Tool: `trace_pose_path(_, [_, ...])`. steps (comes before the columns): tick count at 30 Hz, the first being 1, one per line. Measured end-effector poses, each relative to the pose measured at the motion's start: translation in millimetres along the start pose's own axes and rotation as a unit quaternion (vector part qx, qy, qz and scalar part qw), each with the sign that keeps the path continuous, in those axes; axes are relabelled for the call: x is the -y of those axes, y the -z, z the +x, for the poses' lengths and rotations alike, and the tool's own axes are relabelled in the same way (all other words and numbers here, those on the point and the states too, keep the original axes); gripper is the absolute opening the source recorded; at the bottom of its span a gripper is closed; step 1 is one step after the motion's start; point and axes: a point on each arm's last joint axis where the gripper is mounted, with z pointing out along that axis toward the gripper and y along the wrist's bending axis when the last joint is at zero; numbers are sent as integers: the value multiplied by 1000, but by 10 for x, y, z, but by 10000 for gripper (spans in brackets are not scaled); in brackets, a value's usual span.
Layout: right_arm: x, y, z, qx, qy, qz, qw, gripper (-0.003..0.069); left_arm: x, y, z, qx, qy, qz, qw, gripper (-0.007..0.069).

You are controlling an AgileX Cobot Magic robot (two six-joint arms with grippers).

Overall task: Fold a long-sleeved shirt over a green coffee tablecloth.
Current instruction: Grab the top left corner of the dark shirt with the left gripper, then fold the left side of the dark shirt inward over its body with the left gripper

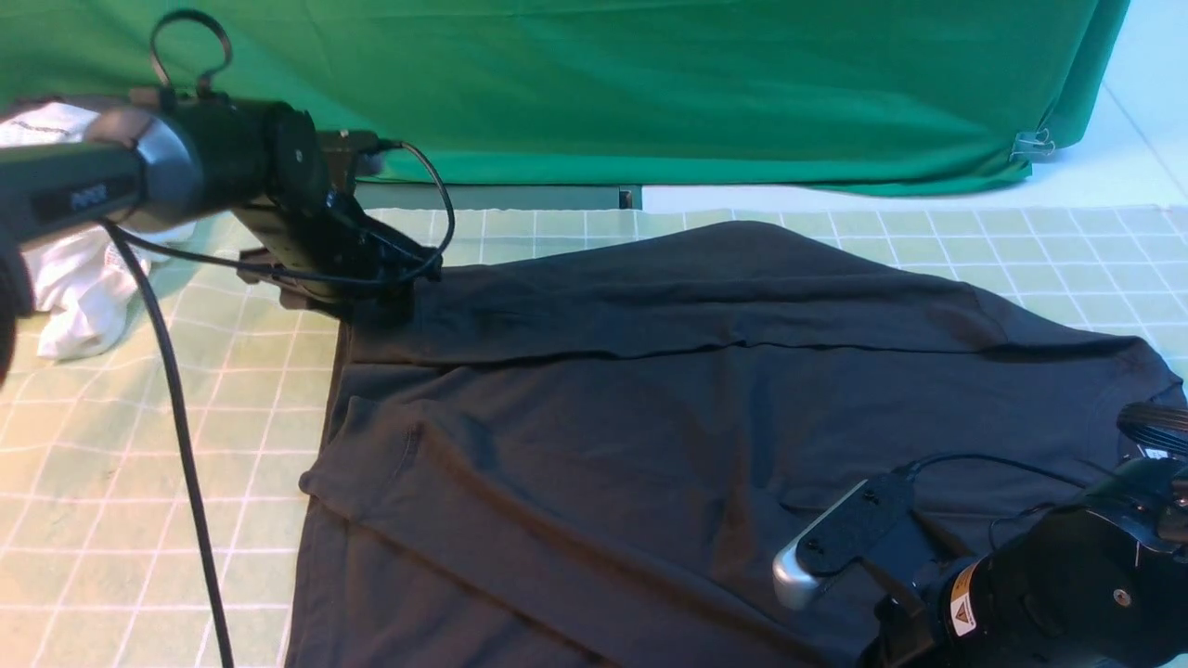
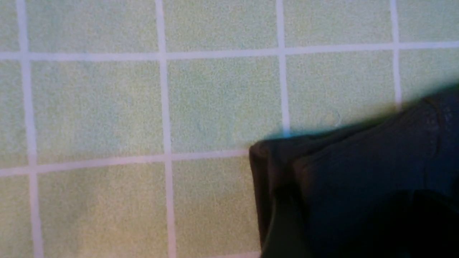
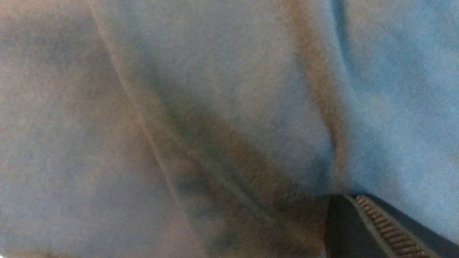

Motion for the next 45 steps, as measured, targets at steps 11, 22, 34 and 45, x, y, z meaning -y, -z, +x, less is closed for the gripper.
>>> trace_pose_path(11, [3, 0, -12, 7, 9, 1, 1000, 113, 4, 27, -176, 84, 1, 5, 996, -21])
trace_pose_path(22, [-7, 47, -22, 3, 14, -2, 1000, 134, 69, 917, -502, 30, -16, 9, 999, -21])
trace_pose_path(34, [-33, 804, -259, 136, 61, 27, 988, 146, 117, 1510, -351, -59, -51, 22, 997, -20])
trace_pose_path(45, [51, 949, -254, 154, 66, 82, 982, 156, 215, 1590, 305, -136, -51, 55, 988, -20])
